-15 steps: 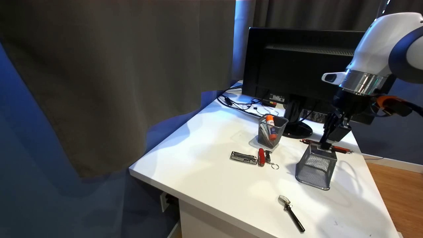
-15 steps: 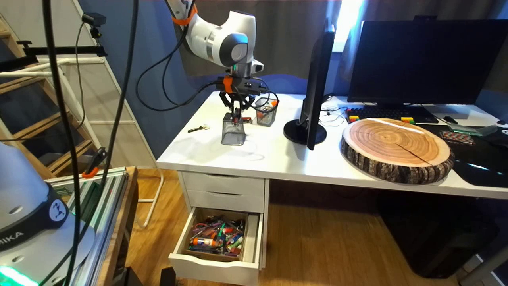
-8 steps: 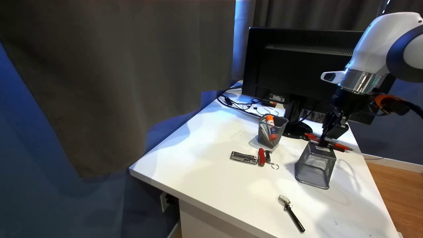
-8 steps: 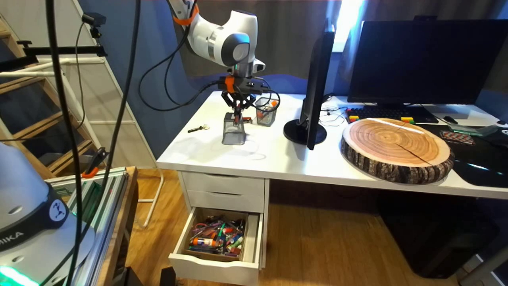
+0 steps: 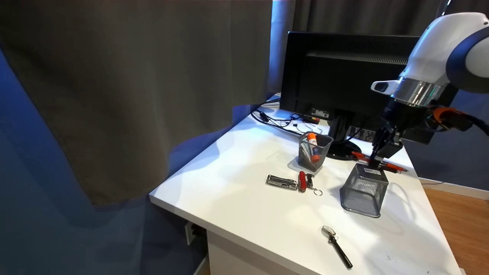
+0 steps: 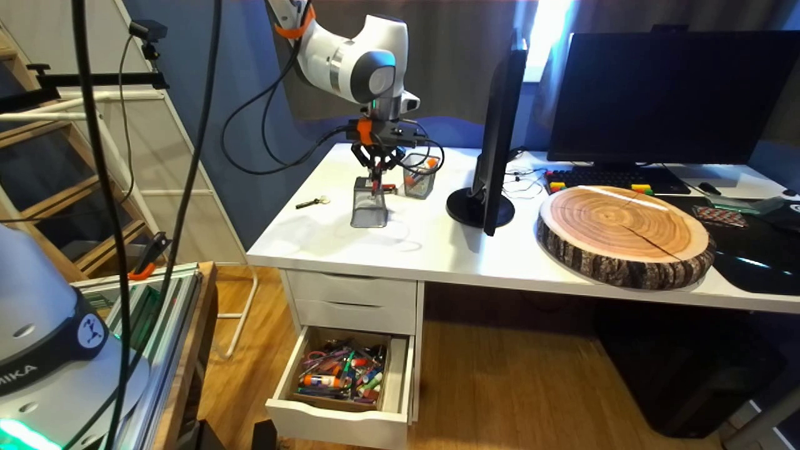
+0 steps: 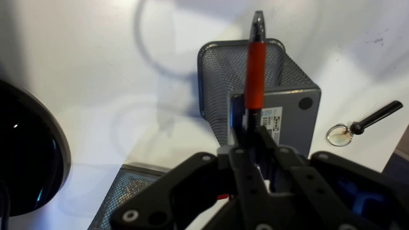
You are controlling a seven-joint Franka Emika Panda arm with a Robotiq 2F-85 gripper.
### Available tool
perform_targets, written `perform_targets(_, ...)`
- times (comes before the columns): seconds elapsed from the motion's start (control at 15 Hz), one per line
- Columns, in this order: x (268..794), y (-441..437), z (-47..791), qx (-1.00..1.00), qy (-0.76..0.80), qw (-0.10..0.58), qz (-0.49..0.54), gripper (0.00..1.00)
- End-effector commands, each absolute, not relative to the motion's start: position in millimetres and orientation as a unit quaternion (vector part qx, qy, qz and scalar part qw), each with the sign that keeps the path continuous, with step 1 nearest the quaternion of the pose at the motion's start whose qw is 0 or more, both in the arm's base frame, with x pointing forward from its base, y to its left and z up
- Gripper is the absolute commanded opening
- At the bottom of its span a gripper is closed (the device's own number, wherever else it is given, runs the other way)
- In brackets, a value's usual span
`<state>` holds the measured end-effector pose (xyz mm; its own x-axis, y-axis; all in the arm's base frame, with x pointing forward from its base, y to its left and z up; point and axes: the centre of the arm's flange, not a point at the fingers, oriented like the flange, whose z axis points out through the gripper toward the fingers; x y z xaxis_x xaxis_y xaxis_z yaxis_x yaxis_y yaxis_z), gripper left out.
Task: Remove the pens from the bin, then put the bin upright
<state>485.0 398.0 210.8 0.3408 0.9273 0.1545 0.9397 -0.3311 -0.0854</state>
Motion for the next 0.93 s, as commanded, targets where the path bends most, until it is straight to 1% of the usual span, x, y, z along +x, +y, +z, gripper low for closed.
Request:
perform_targets(0.0,489.3,389.5,228.2,-0.813,-0.576,0.069,-0.047,0.03)
perform_targets(0.4,509.9,357.8,239.6,-0.853,-0.518,0.023,-0.055,0.03)
perform_targets(0.6,520.4,342.4,222.6,-0.872,-0.487,0.009,-0.046,0.03)
perform_targets(0.87,524.2,330.5,192.7,-0.884,-0.465,0.014,-0.039,0.03)
